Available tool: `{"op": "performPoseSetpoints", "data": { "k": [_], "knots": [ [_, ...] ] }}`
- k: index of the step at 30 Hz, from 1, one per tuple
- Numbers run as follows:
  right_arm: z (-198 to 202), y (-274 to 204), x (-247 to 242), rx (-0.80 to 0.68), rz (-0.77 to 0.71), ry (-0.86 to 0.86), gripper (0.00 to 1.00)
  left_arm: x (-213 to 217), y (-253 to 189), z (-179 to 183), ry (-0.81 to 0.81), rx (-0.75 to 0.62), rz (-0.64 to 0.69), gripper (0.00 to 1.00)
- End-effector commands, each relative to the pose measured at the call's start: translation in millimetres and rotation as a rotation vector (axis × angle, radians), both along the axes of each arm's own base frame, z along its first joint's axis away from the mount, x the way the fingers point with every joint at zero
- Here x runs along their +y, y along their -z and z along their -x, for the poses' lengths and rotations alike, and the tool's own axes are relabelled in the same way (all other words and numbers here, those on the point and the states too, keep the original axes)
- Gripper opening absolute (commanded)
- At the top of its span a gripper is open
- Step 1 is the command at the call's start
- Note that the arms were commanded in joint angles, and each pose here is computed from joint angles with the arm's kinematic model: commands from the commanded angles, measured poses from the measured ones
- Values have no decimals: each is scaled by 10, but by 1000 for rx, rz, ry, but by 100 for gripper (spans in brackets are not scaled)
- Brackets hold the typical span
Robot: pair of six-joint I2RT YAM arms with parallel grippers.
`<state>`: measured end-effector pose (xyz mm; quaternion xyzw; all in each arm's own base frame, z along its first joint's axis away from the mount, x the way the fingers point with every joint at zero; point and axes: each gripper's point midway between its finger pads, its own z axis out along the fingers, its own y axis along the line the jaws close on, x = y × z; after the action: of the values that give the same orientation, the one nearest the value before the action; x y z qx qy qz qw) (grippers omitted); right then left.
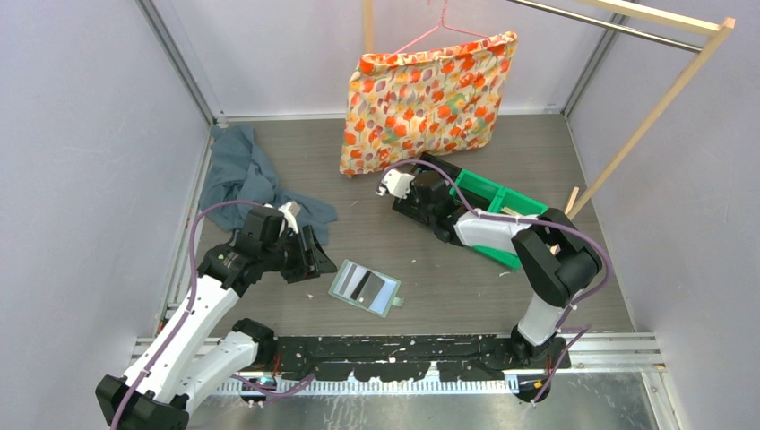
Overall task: Take the credit cards out of the card holder
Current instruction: Place the credit card in the storage box.
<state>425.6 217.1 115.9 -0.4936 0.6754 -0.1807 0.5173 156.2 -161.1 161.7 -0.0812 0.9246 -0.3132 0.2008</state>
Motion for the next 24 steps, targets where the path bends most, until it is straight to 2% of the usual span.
{"op": "performPoseSetpoints", "data": {
  "k": [1, 6, 15, 17, 19, 23, 24],
  "knots": [
    [-162, -195, 249, -56, -16, -100, 1, -10, -54, -26, 19, -43, 9, 53],
    [-210, -170, 282, -41, 3, -114, 1, -13, -44, -46, 23, -37, 1, 53],
    [-203, 174, 151, 21, 31, -82, 1, -11, -15, -42, 27, -29, -5, 53],
    [-191, 196, 139, 24, 23, -74, 7, -15, -12, -38, 30, -28, -4, 53],
    [-174, 188, 141, 30, 9, -70, 26, -20, -13, -40, 31, -27, -1, 52],
    [-154, 124, 123, 21, -27, -50, 55, -49, -11, -43, 37, -22, 13, 52],
    [-146, 85, 111, 16, -39, -43, 57, -60, -10, -41, 39, -19, 19, 52]
  ]
}}
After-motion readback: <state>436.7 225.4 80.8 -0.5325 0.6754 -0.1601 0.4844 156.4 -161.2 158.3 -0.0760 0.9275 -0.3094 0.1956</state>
